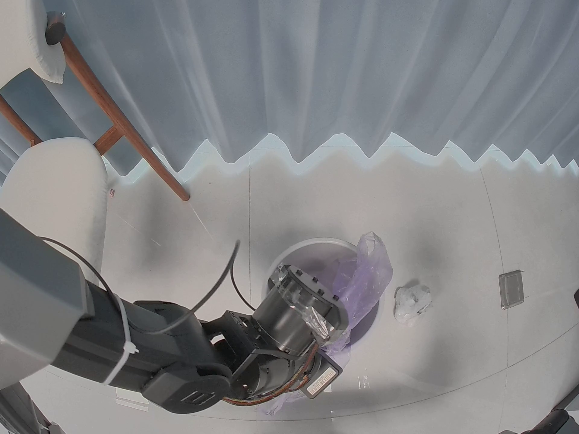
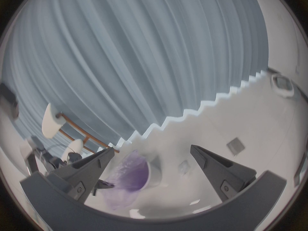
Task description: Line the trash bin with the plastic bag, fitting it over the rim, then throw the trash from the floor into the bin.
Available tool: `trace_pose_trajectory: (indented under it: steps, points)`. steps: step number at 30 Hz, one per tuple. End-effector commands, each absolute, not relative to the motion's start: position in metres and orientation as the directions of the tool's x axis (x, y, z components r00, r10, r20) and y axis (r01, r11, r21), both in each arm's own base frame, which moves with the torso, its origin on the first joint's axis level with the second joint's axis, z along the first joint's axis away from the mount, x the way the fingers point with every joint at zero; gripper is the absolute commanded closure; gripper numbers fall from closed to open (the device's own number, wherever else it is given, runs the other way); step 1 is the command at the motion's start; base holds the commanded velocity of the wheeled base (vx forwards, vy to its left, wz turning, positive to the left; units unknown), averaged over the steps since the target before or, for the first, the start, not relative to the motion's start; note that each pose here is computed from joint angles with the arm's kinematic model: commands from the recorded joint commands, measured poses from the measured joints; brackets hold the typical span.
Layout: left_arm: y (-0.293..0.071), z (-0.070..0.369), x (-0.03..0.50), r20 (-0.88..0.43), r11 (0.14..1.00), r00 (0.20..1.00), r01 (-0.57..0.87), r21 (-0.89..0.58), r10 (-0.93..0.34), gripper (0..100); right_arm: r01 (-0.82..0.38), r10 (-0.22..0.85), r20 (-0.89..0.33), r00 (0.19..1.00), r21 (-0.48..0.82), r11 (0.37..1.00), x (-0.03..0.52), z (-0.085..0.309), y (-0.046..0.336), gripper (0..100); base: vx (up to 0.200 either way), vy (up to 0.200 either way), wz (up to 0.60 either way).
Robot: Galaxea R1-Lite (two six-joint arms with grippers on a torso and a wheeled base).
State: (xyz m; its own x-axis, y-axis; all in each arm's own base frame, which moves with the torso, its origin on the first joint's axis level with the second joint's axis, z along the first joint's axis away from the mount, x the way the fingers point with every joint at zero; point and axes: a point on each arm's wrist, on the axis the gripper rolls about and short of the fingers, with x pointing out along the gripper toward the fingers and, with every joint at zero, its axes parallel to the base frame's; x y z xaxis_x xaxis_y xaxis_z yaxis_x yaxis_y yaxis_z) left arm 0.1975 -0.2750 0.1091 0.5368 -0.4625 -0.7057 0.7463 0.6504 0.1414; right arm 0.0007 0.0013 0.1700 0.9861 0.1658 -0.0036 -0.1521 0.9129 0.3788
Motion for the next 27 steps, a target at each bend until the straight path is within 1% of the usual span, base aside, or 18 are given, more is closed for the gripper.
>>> trace_pose_trajectory:
  steps: [1,2,3,4,6,7,8,16,18,19,22,27]
  points:
    - [-0.278,0.103,0.176,-0.72,0.556,0.565,0.776,0.298,-0.402,100,0.164,0.371,-0.499,0.783,0.741,0.651,0.153,0.221,0.041,0,0.0,0.0,0.0]
    - [-0.279,0.103,0.175,-0.721,0.553,0.564,0.777,0.3,-0.403,100,0.172,0.388,-0.514,0.765,0.744,0.646,0.158,0.219,0.043,0,0.0,0.0,0.0]
    - [-0.28,0.102,0.172,-0.722,0.547,0.562,0.781,0.301,-0.404,100,0.191,0.414,-0.552,0.724,0.737,0.649,0.17,0.211,0.047,0,0.0,0.0,0.0]
    - [-0.281,0.102,0.171,-0.722,0.546,0.561,0.782,0.301,-0.405,100,0.192,0.418,-0.556,0.718,0.736,0.65,0.172,0.211,0.048,0,0.0,0.0,0.0]
    - [-0.281,0.103,0.171,-0.721,0.548,0.562,0.781,0.3,-0.406,100,0.223,0.426,-0.606,0.671,0.714,0.664,0.185,0.2,0.056,0,0.0,0.0,0.0]
    - [-0.281,0.103,0.171,-0.721,0.548,0.562,0.781,0.3,-0.406,100,0.225,0.426,-0.61,0.668,0.711,0.666,0.186,0.199,0.057,0,0.0,0.0,0.0]
    - [-0.281,0.103,0.171,-0.719,0.55,0.563,0.78,0.299,-0.407,100,0.243,0.429,-0.64,0.637,0.696,0.676,0.193,0.191,0.062,0,0.0,0.0,0.0]
    - [-0.28,0.1,0.171,-0.725,0.544,0.561,0.782,0.304,-0.401,100,0.24,0.464,-0.714,0.524,0.646,0.724,0.206,0.168,0.089,0,0.0,0.0,0.0]
    - [-0.28,0.1,0.171,-0.725,0.544,0.561,0.782,0.304,-0.401,100,0.24,0.464,-0.714,0.524,0.646,0.724,0.206,0.168,0.089,0,0.0,0.0,0.0]
    - [-0.279,0.097,0.171,-0.731,0.539,0.557,0.784,0.306,-0.394,100,0.247,0.465,-0.726,0.507,0.639,0.729,0.214,0.163,0.094,0,0.0,0.0,0.0]
    - [-0.279,0.097,0.171,-0.732,0.541,0.557,0.783,0.307,-0.392,100,0.246,0.467,-0.735,0.492,0.632,0.735,0.223,0.16,0.101,0,0.0,0.0,0.0]
    - [-0.276,0.097,0.173,-0.731,0.552,0.569,0.772,0.315,-0.378,100,0.201,0.495,-0.714,0.495,0.649,0.734,0.23,0.168,0.114,0,0.0,0.0,0.0]
